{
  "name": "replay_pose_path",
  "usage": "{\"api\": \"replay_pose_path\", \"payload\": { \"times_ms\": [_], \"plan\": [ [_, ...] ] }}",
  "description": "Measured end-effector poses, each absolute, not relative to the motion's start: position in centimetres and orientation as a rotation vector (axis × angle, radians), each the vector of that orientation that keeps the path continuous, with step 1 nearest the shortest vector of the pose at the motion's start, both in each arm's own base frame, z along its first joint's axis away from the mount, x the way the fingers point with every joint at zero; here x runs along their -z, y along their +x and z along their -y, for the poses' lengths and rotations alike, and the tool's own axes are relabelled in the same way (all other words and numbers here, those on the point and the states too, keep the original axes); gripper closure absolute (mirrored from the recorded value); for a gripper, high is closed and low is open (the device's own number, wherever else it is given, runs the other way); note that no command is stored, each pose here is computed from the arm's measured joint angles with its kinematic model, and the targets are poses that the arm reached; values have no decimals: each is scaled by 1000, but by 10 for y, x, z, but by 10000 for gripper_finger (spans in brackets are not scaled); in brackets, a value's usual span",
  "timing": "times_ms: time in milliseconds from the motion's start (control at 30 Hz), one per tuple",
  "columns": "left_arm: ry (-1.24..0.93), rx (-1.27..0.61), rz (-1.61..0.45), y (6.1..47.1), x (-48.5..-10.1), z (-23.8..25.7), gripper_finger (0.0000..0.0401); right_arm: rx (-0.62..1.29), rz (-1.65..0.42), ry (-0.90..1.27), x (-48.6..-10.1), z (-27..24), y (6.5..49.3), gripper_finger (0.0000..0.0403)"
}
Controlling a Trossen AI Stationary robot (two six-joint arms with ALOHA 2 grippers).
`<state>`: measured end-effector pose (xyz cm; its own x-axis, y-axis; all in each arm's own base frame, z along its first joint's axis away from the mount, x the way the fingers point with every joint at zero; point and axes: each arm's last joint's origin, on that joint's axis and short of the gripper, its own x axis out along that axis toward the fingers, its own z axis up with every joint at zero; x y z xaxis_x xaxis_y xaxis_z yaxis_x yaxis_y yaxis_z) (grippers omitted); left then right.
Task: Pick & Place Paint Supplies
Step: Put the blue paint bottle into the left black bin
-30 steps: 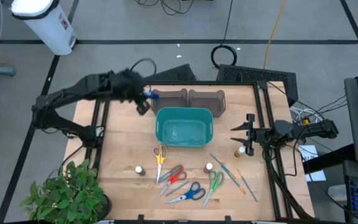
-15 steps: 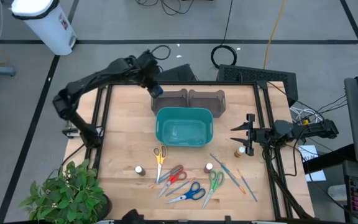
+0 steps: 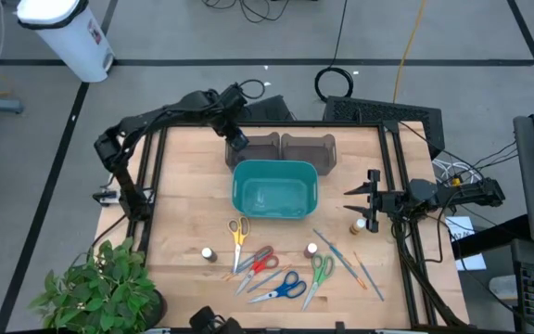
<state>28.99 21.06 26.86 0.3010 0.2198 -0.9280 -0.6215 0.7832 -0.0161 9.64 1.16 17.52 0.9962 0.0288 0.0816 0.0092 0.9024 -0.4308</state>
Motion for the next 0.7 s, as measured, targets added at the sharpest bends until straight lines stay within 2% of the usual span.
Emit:
{"api": "replay_pose_path", "payload": {
  "times_ms": [700],
  "plan": [
    [-414,-649,-1133,286,-220,-208,282,-10,87,-446,-175,-12,96,243]
  ]
}}
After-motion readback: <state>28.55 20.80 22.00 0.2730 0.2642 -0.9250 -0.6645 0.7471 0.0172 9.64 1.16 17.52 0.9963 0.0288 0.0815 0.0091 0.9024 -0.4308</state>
